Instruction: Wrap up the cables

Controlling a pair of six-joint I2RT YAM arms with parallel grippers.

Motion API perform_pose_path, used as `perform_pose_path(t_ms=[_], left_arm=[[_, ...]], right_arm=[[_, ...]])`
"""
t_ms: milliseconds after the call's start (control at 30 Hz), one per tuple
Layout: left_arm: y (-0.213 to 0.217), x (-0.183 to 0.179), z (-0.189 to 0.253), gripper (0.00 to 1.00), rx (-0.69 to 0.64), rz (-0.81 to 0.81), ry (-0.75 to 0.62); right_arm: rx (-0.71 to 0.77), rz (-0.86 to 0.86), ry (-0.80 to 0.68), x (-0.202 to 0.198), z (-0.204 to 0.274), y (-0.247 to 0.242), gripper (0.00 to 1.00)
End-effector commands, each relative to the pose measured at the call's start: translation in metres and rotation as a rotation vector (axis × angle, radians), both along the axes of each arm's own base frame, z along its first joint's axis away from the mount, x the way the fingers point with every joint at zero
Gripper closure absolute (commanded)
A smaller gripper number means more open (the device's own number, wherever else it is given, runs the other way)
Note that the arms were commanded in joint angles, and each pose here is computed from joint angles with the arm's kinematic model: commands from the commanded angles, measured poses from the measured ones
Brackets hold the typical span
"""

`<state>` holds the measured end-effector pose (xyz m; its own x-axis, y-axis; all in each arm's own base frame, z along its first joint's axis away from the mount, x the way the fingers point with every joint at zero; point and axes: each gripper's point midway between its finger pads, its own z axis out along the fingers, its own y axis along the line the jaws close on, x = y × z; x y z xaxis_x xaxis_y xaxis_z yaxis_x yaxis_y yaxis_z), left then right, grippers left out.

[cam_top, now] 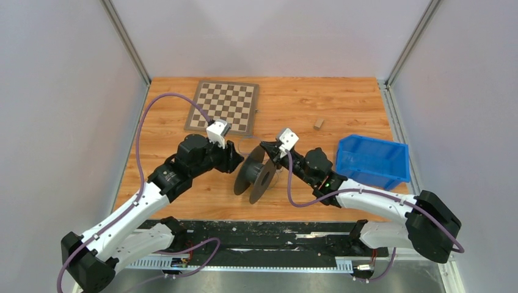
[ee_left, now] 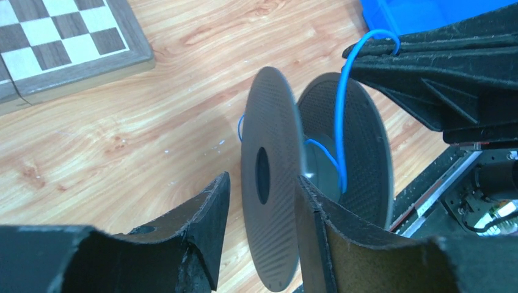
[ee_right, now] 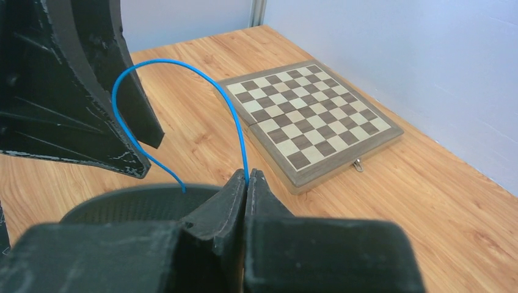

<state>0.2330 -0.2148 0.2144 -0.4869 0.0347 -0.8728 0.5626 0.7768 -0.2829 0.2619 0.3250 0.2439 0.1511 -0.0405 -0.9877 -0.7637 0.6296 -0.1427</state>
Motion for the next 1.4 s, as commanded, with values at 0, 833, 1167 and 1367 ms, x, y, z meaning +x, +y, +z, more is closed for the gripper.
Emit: perform_pose_path(t_ms=[0, 833, 1167, 1367], left_arm=[[-0.004, -0.008, 0.002, 0.48, -0.042, -0.025, 0.005], [-0.006, -0.03, -0.015, 0.6, -0.119, -0.063, 0.064], [-0.005, -0.015, -0.002, 0.96, -0.052, -0.014, 0.002], [-0.013, 0.03, 0.025, 1.0, 0.022, 0.037, -0.155]], right_arm=[[0.018, -0.032, 0.011, -0.004, -0.001, -0.012, 1.0], [0.022, -0.025, 0.091, -0.015, -0.037, -0.022, 1.0], [0.136, -0.215, 0.06, 0.004, 0.005, -0.061, 1.0], [0.2, -0.358, 0.021, 0.025, 0.033, -0.091, 1.0]])
